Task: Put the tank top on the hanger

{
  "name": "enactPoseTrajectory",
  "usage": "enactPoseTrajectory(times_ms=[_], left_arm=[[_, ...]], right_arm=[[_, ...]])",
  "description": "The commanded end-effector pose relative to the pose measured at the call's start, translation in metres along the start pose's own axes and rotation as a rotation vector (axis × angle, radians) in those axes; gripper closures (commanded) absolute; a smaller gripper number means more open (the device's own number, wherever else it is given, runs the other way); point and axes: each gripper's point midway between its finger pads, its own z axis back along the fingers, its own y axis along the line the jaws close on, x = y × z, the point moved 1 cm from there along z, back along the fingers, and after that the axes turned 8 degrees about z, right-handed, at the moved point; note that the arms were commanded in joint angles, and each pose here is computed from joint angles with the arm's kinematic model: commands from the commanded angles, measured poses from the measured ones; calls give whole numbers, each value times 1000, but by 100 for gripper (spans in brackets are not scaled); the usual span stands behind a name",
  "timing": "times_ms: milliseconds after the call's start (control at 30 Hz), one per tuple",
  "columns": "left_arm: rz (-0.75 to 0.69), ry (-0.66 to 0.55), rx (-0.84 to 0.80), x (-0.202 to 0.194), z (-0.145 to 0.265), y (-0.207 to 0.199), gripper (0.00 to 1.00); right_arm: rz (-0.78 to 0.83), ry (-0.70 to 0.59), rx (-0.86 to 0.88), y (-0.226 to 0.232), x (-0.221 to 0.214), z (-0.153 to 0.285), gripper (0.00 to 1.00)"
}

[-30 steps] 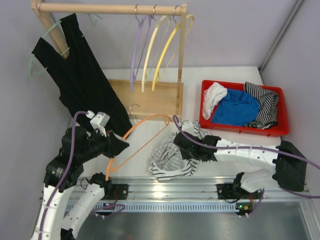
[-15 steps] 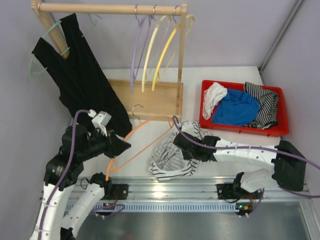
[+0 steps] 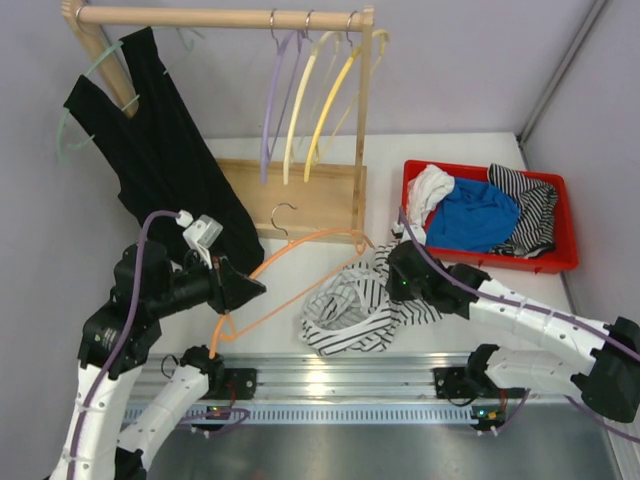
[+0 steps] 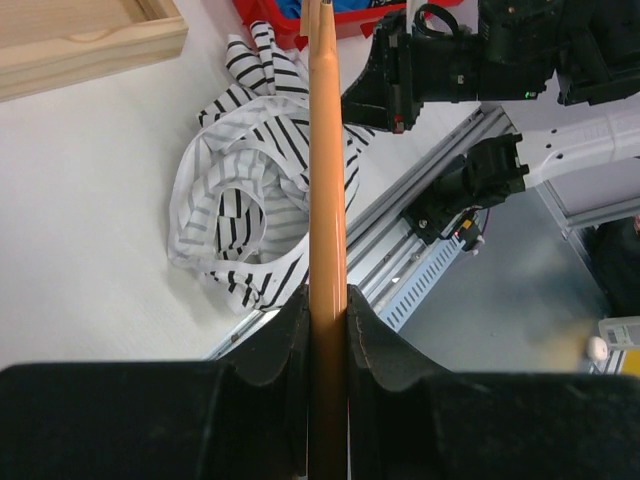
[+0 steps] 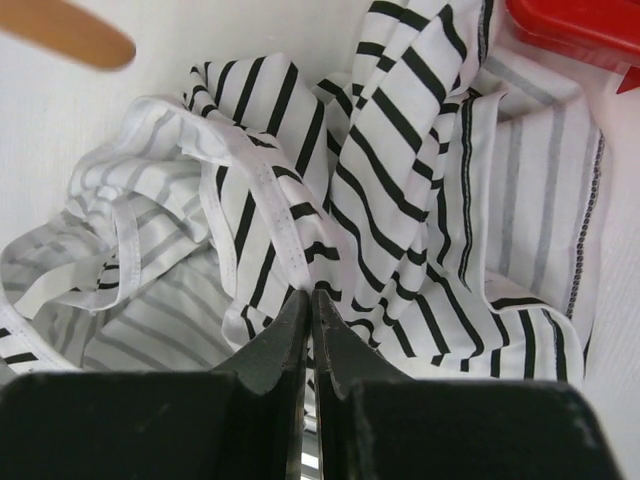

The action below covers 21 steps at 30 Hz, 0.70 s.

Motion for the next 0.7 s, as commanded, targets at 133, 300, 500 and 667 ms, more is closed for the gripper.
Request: enactPoseTrajectory(times_ms=[133,300,500,667], left_arm=[[-26,27,-49,0,0,-10,100],[-6,53,-62,-14,1,-9,100],[26,101,-64,-32,-3,0,100],[27,133,-52,-37,-7,5,100]], right_arm=[[-17,-65,49,-1,35,8,98],[-20,-73,36,-5,42,8,98],[-29,-92,30,-7,51,11,98],[-23,-102,23,-7,58,14,98]])
